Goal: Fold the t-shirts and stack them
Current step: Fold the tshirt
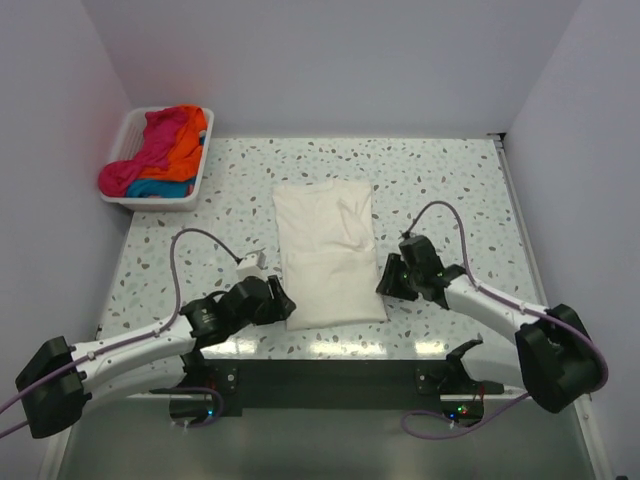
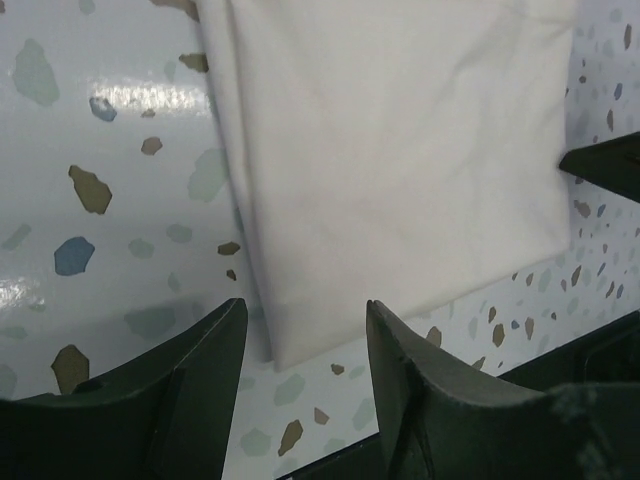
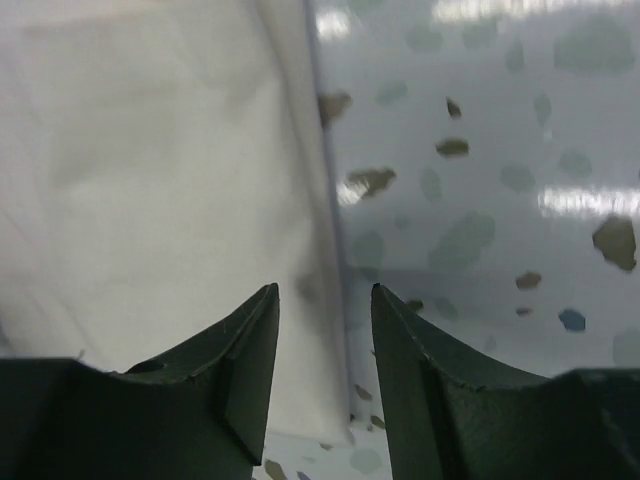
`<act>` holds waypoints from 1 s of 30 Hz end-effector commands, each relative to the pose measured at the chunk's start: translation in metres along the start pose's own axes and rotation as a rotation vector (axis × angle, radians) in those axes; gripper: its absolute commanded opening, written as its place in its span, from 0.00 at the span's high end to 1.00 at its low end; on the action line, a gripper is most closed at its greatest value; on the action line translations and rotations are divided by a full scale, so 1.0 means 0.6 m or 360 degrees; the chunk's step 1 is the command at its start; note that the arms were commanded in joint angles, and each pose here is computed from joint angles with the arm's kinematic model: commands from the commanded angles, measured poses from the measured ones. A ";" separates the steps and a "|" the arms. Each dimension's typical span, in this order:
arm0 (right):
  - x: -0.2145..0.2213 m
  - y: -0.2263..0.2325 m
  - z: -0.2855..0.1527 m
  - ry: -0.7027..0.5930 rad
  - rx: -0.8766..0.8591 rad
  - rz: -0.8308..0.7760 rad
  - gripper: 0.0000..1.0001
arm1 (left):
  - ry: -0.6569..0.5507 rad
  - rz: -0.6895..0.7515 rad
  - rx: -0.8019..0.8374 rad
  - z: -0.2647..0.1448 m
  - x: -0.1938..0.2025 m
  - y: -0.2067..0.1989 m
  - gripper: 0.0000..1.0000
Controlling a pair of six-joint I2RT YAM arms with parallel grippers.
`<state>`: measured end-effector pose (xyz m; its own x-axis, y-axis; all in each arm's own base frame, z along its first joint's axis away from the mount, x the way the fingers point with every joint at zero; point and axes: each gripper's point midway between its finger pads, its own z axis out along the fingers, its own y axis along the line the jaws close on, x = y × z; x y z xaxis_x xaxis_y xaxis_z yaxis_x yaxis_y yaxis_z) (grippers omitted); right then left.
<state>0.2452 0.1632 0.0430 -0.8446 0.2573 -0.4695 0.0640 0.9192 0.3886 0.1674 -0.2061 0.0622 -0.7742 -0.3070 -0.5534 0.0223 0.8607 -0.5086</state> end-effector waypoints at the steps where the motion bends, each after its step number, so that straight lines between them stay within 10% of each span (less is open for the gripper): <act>1: 0.053 0.009 -0.033 0.0073 -0.0170 0.0111 0.57 | 0.0088 -0.0080 0.0063 -0.001 0.032 0.009 0.44; 30: 0.165 -0.046 -0.054 0.0245 -0.0180 0.0306 0.52 | 0.0299 -0.0299 -0.0127 0.010 0.124 0.098 0.52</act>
<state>0.1529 0.1512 0.0223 -0.8796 0.3618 -0.3090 0.1503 0.8275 0.5410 0.1331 -0.2096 0.0208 -0.8375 -0.4193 -0.3504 -0.0984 0.7464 -0.6581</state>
